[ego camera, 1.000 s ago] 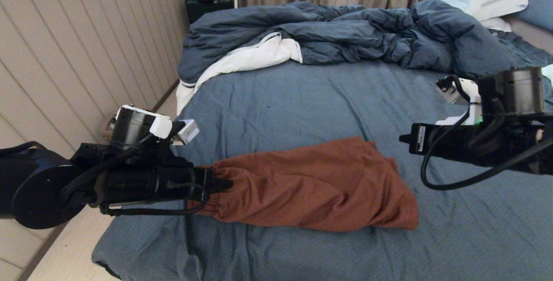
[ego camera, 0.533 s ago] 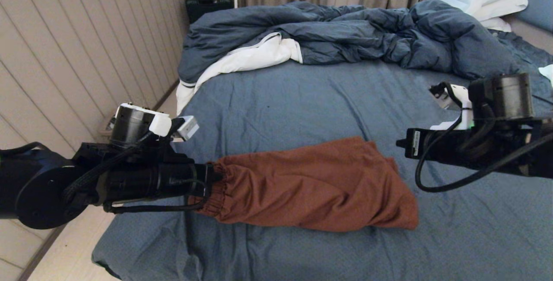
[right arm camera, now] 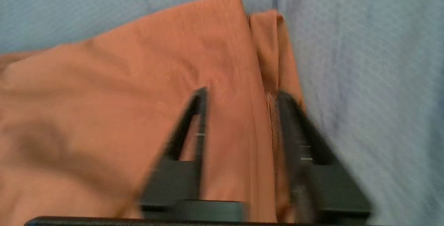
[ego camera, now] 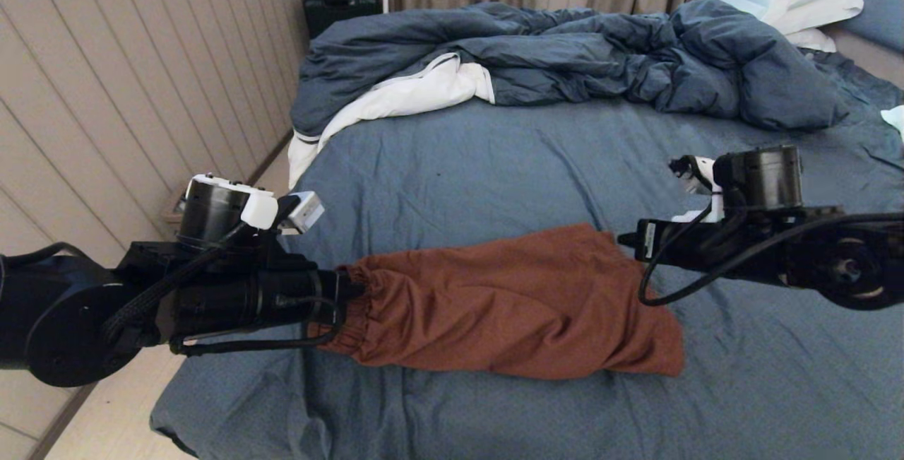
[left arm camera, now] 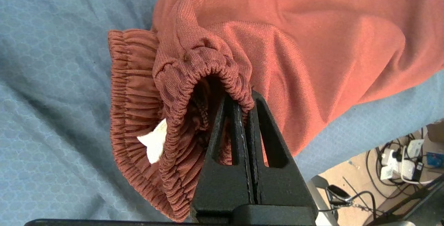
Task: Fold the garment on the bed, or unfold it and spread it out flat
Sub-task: Unford the brown shorts
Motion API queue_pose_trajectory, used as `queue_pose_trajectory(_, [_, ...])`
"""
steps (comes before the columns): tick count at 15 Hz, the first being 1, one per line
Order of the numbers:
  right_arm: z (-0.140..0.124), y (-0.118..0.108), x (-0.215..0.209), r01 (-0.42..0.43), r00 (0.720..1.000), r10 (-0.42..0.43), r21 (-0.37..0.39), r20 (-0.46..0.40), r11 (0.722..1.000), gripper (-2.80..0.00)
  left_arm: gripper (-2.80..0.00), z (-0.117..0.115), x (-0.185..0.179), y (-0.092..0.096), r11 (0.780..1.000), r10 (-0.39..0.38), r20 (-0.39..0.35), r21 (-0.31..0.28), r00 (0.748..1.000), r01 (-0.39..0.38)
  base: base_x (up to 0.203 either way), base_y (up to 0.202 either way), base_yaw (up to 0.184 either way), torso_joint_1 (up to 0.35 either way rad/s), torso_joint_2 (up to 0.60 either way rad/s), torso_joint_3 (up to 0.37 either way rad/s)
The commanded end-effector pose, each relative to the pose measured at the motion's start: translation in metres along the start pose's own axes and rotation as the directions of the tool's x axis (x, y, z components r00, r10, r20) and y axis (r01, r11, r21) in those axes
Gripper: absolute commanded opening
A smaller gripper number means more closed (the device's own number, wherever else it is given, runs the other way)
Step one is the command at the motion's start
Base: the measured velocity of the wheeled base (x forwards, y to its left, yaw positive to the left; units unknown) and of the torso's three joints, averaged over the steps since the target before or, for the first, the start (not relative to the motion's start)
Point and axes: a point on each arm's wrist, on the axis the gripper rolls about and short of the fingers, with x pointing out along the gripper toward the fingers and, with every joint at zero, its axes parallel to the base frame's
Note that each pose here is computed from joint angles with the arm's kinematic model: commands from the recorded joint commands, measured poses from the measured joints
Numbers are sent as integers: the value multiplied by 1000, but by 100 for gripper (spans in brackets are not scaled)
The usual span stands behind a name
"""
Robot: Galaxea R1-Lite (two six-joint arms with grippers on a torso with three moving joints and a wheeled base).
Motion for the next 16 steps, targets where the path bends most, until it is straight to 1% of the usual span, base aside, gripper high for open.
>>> queue_pose_trajectory(1, [-14,-3,25,13,999,-13,2,-47,1000,0,-280,1,-2,-1,1000,-3,6,-1,1000,3,0,0,0,0,0,0])
queue_pose_trajectory(6, [-19,-3,39,8,998,-8,8,-69,1000,0,-280,-1,0,0,1000,-2,-3,-3,1000,2,0,0,0,0,0,0])
queue_pose_trajectory(9, [-18,-2,42,5,998,-5,10,-68,1000,0,-280,-1,1,0,1000,-2,-4,-3,1000,2,0,0,0,0,0,0])
queue_pose_trajectory(12, [-13,1,46,2,999,0,34,-51,999,0,-280,-1,0,0,1000,-2,-2,-3,1000,2,0,0,0,0,0,0])
queue_pose_trajectory(16, [-14,5,46,-8,999,9,37,-50,999,0,-280,-2,2,0,1000,-5,-10,-4,1000,5,0,0,0,0,0,0])
